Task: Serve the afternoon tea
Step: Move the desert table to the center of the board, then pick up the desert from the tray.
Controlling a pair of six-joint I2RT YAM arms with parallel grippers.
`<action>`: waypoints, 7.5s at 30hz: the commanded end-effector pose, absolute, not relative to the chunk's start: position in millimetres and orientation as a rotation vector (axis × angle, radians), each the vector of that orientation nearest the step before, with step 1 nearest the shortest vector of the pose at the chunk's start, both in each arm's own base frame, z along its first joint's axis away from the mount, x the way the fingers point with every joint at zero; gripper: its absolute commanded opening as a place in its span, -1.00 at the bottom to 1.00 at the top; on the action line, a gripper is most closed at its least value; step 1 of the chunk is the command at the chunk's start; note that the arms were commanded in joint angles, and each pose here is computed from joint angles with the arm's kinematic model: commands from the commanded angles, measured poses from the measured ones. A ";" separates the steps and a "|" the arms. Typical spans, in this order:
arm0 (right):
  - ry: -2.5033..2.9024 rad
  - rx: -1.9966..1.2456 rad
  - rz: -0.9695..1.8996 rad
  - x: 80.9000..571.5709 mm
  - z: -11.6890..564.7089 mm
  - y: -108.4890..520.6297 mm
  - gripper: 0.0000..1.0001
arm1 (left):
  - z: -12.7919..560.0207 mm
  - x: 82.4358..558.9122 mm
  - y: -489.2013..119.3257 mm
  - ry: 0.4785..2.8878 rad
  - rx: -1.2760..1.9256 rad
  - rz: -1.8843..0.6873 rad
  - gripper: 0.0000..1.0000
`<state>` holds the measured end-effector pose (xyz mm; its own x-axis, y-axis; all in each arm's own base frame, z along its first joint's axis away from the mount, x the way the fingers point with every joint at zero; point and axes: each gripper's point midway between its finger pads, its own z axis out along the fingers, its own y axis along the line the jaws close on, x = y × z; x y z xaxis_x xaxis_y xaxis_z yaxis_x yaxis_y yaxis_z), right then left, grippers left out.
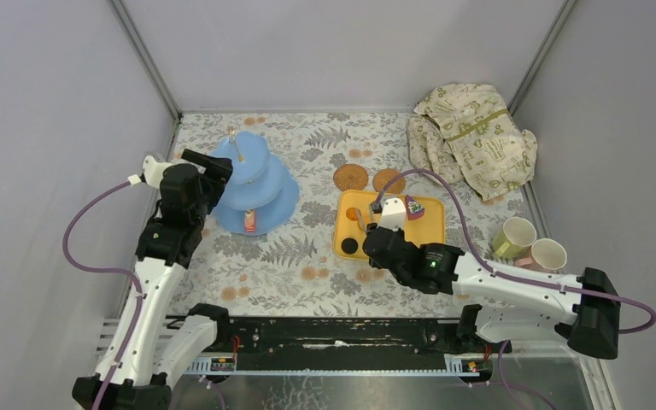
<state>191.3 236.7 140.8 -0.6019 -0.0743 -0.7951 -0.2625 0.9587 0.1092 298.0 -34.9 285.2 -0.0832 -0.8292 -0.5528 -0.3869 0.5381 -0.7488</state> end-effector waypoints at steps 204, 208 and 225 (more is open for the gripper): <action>2.613 0.417 -0.034 254.3 12.5 125.0 -0.05 | 423.7 320.0 -98.6 1.332 -0.192 -0.624 1.00; 2.614 0.427 -0.027 259.4 12.2 121.4 -0.04 | 420.3 321.3 -101.1 1.341 -0.189 -0.631 1.00; 2.643 0.443 -0.069 256.5 -10.5 110.6 -0.12 | 414.7 324.1 -105.8 1.348 -0.184 -0.646 1.00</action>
